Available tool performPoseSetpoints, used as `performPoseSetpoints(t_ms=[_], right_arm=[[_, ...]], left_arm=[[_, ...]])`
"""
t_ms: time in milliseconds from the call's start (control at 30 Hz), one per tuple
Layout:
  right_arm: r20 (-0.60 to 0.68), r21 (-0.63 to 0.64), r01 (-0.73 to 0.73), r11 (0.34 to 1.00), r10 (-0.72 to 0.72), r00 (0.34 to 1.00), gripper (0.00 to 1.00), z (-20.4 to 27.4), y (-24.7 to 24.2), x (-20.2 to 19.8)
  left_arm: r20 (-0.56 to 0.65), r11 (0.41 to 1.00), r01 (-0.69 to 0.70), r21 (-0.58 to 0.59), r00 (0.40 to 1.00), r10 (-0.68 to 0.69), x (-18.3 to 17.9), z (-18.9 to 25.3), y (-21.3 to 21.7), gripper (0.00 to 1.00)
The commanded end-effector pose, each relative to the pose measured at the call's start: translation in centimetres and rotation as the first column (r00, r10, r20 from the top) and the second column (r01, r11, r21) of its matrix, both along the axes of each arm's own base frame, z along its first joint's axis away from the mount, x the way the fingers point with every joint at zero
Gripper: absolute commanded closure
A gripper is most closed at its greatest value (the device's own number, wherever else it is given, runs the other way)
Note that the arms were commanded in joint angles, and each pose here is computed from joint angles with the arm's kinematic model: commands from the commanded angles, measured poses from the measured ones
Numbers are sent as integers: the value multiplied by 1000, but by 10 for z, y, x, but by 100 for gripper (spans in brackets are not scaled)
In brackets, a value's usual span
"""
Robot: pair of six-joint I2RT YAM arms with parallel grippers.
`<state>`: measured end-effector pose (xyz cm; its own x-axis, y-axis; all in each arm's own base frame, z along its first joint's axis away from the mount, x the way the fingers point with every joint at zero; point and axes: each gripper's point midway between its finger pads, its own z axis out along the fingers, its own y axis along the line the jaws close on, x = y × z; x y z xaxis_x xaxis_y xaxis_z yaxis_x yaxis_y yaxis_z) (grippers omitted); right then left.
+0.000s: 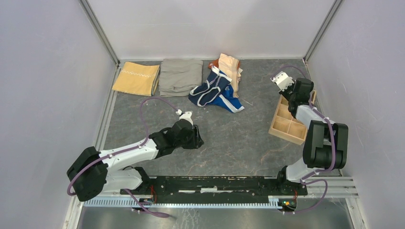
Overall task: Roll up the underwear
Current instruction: Move the storage box to the center of the board.
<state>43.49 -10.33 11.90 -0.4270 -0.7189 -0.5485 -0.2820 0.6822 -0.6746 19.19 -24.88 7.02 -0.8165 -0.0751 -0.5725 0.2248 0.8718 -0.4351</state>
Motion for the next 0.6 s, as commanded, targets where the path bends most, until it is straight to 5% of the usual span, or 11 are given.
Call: performPoseSetpoints(t_ms=[0, 567], right_arm=[[-19, -9, -14, 1000, 14, 1000, 100, -6, -2, 2], [-141, 83, -13, 996, 25, 990, 100, -63, 8, -9]], left_arm=[[52, 1000, 31, 0, 998, -31, 3, 6, 1, 51], [52, 999, 36, 6, 998, -36, 3, 4, 1, 51]])
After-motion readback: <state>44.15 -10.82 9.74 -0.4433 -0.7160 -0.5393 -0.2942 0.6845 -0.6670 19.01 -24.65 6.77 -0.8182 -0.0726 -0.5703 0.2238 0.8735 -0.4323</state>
